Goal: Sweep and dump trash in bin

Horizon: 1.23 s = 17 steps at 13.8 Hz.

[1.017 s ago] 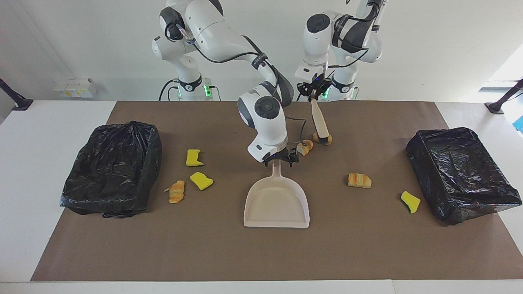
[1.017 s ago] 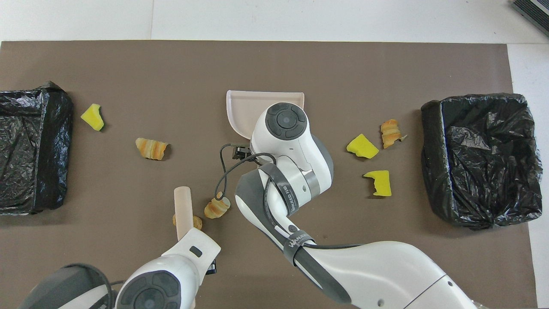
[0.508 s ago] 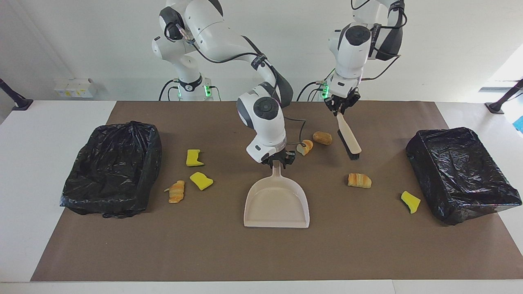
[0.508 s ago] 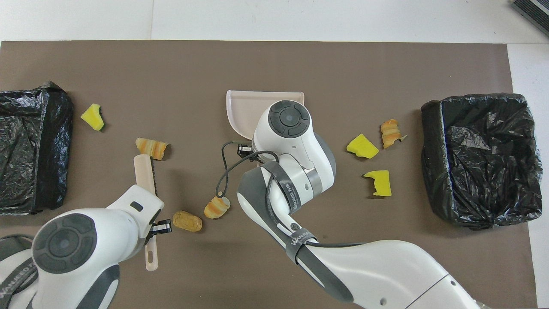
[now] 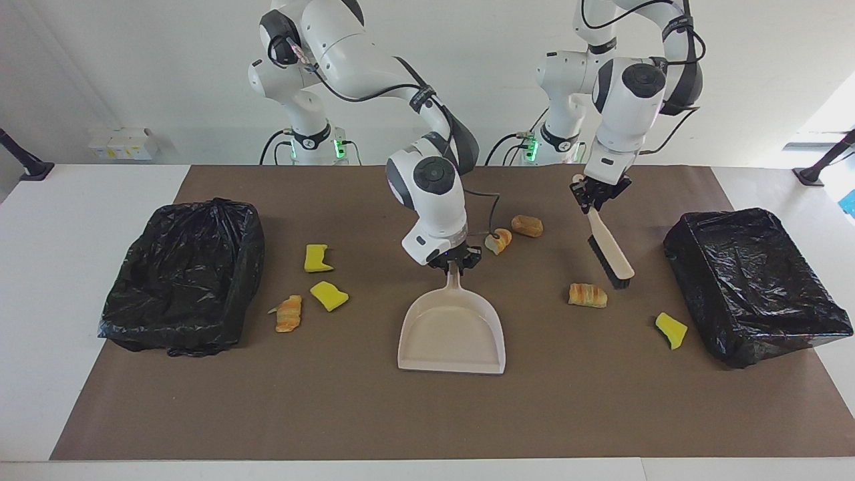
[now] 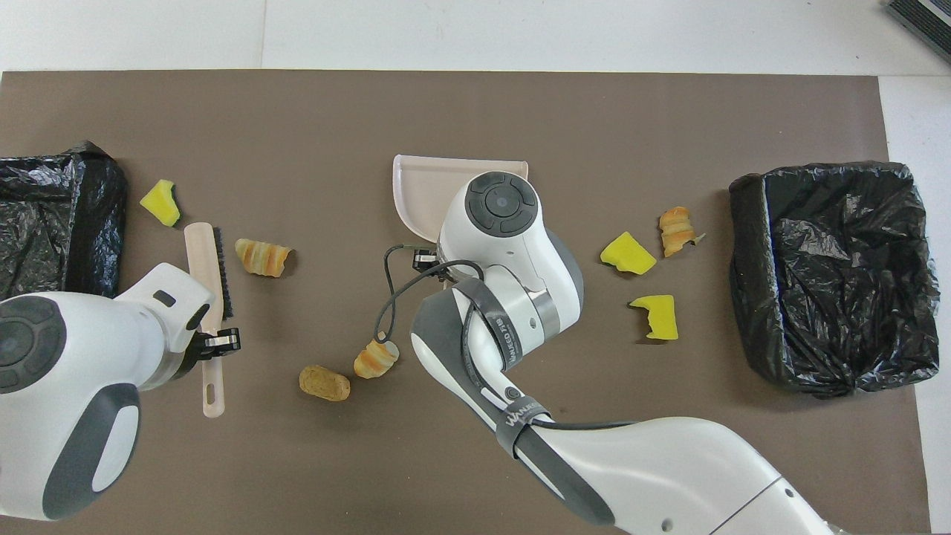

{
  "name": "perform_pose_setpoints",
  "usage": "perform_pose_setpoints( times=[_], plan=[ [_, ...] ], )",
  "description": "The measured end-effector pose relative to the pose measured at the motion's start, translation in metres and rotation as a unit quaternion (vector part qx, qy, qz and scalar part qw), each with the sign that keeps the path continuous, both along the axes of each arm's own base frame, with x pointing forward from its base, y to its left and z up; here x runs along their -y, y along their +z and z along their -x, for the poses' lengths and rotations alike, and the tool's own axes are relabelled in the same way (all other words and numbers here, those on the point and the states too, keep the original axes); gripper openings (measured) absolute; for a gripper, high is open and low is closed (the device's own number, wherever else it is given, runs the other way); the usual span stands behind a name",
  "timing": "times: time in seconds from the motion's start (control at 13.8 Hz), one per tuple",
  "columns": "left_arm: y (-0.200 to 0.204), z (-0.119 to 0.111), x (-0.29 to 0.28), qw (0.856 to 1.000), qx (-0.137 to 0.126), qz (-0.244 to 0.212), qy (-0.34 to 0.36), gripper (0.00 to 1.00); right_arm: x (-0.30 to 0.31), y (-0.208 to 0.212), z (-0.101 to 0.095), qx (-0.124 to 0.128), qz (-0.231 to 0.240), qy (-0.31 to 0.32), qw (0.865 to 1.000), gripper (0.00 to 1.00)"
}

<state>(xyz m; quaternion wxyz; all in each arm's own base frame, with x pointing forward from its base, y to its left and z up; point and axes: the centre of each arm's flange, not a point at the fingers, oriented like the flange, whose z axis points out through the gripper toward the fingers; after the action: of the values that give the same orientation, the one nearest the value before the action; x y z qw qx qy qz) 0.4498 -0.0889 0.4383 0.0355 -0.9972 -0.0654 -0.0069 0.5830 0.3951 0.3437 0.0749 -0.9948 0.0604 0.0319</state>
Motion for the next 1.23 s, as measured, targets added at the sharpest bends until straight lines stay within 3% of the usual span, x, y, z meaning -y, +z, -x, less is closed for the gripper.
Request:
perform_pose_setpoints(
  times=[0.29, 0.51, 0.73, 1.02, 1.23],
  plan=[
    [0.004, -0.022, -0.041, 1.000, 0.003, 0.001, -0.011, 0.26, 0.001, 0.002, 0.002, -0.005, 0.003, 0.011, 1.000, 0.31],
    [-0.009, -0.039, -0.071, 1.000, 0.007, 0.002, -0.031, 0.26, 0.009, 0.017, 0.008, -0.018, 0.011, 0.086, 0.996, 0.31],
    [-0.026, -0.065, -0.107, 0.998, 0.025, -0.001, -0.054, 0.26, 0.041, 0.061, 0.013, -0.027, 0.012, 0.152, 0.988, 0.31],
    [-0.040, -0.116, -0.129, 0.995, 0.028, -0.041, -0.087, 0.26, 0.115, 0.070, 0.062, -0.058, 0.011, 0.264, 0.963, 0.31],
    [-0.069, -0.140, -0.131, 0.995, 0.029, -0.040, -0.092, 0.26, 0.125, 0.045, 0.114, -0.045, 0.002, 0.364, 0.930, 0.31]
  ],
)
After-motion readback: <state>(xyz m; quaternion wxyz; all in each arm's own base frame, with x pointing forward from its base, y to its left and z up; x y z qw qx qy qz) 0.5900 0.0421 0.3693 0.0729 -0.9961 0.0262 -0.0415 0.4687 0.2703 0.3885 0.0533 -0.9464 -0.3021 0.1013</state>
